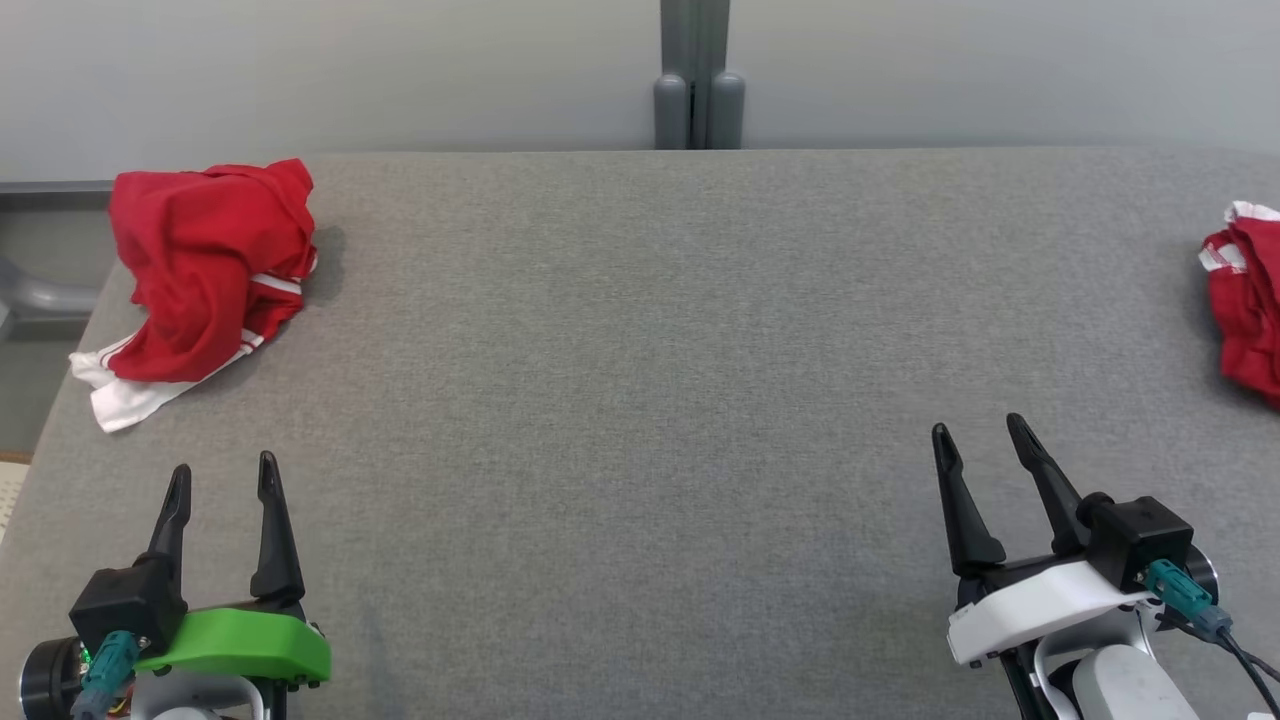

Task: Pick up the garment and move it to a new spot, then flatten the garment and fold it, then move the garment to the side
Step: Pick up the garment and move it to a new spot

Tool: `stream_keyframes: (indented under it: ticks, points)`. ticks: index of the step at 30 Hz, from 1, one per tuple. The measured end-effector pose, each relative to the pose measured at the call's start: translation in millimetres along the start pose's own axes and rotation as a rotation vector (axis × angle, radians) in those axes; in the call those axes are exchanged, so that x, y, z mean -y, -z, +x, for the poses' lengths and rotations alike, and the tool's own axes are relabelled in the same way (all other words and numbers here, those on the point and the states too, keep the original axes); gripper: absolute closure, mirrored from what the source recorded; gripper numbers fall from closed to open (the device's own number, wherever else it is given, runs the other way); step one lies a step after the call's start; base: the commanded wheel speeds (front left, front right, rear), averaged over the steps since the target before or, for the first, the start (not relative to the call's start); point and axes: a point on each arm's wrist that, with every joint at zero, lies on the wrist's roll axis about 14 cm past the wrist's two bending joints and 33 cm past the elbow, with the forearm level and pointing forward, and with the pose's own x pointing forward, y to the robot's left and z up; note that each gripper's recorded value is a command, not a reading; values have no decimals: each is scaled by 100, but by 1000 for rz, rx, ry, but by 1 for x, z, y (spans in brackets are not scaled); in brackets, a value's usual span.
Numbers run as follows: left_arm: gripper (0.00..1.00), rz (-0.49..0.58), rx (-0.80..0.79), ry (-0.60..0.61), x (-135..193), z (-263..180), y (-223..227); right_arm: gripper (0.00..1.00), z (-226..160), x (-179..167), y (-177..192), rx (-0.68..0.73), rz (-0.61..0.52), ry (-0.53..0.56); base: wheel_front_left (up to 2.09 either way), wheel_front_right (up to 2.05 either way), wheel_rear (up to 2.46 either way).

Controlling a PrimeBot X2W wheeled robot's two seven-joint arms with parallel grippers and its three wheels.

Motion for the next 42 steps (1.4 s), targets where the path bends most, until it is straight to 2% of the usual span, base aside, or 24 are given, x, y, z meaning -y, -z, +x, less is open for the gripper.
stream_keyframes:
  ticks: [25, 33, 42]
  points:
    - [0, 19, 22, -254, -84, -61, -14, 0, 35, -84, 20, -49, 38, -248, 0, 0, 0]
    - [0, 19, 23, -302, -97, -74, -15, 0, 39, -97, 23, -58, 44, -285, 0, 0, 0]
    - [0, 15, 19, -303, -96, -70, -14, 0, 38, -94, 26, -65, 46, -280, 0, 0, 0]
